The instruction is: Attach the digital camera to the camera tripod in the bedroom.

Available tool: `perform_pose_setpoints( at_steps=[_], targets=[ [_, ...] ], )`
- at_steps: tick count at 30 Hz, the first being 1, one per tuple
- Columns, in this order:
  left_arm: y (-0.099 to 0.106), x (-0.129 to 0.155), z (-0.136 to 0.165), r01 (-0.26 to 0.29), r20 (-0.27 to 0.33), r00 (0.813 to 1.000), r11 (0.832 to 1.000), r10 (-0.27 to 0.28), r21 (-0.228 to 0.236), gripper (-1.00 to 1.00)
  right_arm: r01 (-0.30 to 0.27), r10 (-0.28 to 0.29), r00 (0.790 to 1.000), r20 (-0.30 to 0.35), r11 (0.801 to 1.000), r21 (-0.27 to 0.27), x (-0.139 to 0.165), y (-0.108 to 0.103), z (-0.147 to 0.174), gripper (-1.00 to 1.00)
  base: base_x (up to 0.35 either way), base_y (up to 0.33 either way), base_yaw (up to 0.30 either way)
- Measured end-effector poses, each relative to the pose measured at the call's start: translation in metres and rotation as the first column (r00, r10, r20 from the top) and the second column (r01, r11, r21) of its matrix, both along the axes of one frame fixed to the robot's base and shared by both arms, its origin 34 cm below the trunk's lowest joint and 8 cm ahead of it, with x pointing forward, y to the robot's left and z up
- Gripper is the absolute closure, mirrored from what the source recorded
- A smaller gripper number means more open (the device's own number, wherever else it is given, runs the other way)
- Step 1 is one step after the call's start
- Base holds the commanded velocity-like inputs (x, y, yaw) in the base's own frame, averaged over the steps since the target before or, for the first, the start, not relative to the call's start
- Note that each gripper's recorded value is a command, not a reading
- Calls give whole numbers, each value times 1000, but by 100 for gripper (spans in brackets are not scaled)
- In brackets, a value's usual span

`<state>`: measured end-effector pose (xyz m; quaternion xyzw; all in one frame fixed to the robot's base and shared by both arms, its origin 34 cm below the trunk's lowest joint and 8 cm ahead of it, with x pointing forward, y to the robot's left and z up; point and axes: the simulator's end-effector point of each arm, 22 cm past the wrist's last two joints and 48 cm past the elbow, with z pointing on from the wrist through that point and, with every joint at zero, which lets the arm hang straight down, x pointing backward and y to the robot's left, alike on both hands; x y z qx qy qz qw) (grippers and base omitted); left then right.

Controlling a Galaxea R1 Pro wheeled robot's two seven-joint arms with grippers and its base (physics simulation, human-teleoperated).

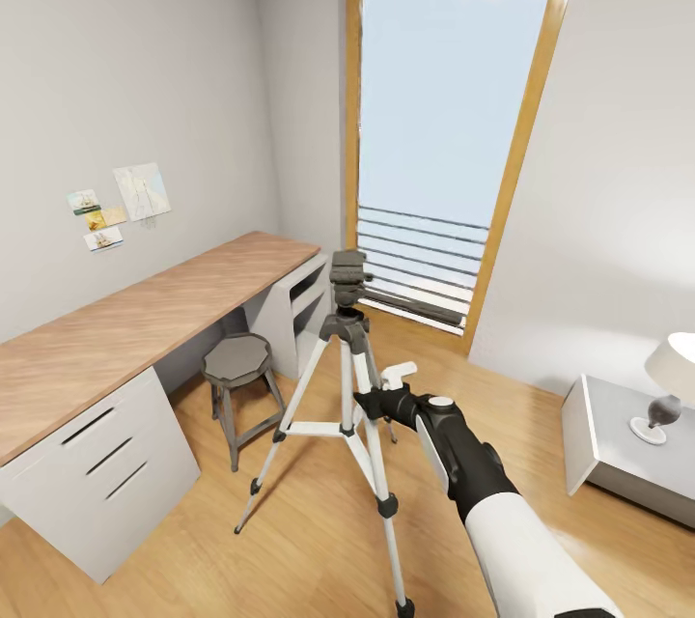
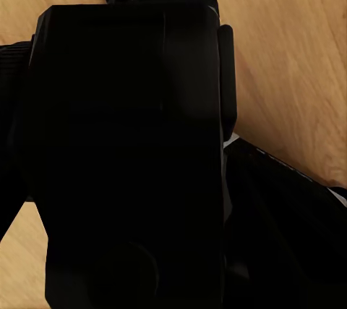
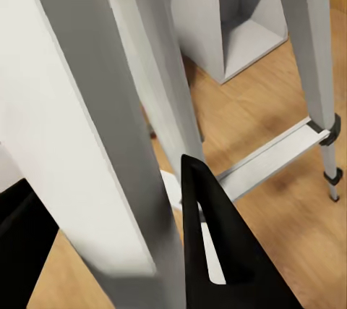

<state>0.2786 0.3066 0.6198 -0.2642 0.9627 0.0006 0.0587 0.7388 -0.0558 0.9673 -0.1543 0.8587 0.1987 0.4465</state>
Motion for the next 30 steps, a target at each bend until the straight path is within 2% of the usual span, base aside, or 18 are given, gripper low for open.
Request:
perform_pose_setpoints(
  at_steps=[11, 24, 30],
  targets=[
    [0, 0, 0, 0, 0, 1000, 1000, 0, 0, 100, -3, 2, 999, 52, 1000, 4, 5, -1, 7, 100, 0, 0, 0],
    [-2, -1, 0, -5, -3, 1000, 1000, 5, -4, 100, -1, 0, 999, 53, 1000, 5, 5, -3, 5, 100, 0, 0, 0],
    [-1, 0, 0, -7, -1, 1000, 1000, 7, -1, 100, 6, -6, 999, 35, 1000, -9, 1, -12, -7, 100, 0, 0, 0]
  ],
)
